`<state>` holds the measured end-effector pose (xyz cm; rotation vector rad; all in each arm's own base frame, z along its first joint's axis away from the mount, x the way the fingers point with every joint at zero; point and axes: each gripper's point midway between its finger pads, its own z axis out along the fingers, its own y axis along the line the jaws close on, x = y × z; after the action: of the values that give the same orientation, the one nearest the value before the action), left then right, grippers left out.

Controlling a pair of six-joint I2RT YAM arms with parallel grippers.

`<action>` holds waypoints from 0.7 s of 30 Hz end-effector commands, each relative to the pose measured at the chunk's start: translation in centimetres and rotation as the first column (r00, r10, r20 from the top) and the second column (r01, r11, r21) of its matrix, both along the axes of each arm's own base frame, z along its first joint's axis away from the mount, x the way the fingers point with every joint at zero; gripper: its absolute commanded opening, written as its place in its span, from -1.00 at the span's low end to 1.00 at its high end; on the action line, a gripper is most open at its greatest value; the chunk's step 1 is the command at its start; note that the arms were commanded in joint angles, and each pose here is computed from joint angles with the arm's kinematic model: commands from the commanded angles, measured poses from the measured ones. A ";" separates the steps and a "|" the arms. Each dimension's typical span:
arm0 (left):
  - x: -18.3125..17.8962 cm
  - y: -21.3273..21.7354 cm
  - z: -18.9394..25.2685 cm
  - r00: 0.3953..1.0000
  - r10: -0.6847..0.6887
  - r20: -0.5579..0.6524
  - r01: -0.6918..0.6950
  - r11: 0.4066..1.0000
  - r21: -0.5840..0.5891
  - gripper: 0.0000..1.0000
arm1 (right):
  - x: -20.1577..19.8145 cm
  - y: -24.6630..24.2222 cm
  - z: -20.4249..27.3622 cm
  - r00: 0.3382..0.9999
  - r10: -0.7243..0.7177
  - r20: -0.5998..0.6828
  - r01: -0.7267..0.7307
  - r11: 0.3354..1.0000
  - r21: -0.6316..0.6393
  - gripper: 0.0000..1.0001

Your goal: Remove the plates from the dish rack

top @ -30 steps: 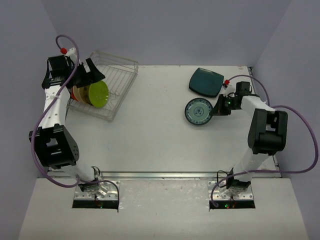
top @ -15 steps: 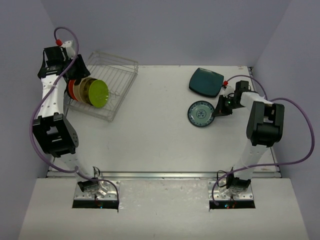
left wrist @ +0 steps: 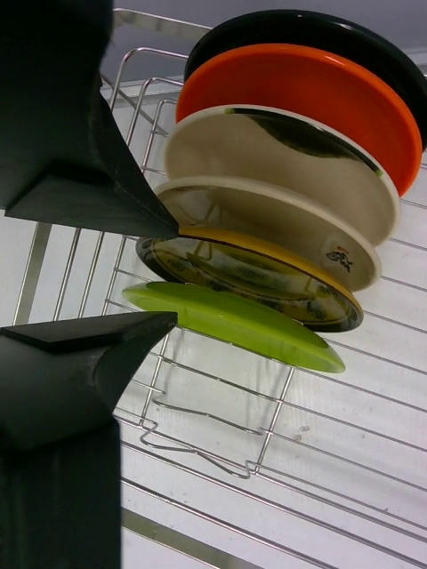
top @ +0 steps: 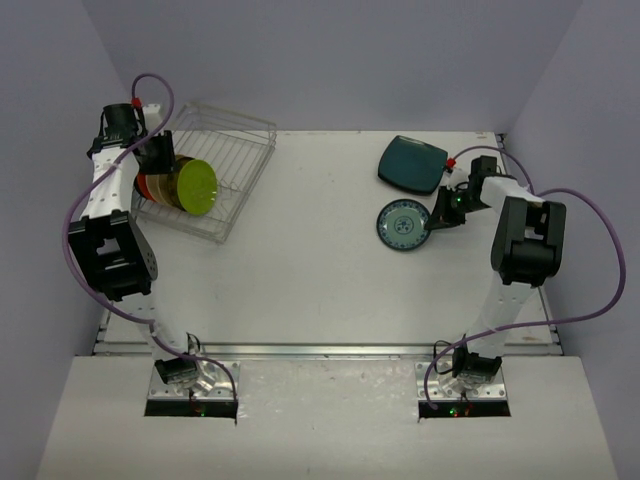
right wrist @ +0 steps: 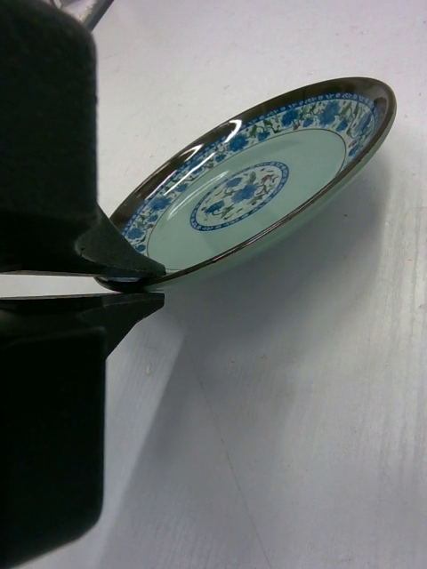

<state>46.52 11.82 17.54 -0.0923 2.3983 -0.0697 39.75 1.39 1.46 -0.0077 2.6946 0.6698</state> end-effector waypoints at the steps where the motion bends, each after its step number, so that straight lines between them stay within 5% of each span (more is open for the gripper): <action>1: 0.4 -0.2 -0.1 0.999 -0.043 0.020 0.043 0.999 -0.008 -0.26 | 1.4 -0.8 0.7 0.999 0.006 0.040 -0.005 1.000 -0.026 -0.88; 21: 1.9 -1.7 -2.3 0.997 -0.071 -0.007 0.071 0.995 0.067 -0.34 | 1.3 0.9 -0.2 1.000 0.027 -0.005 -0.027 1.000 0.004 -0.80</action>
<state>47.16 9.91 14.48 -0.0135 2.4545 -0.0924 40.07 1.83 0.97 -0.0106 2.7179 0.6896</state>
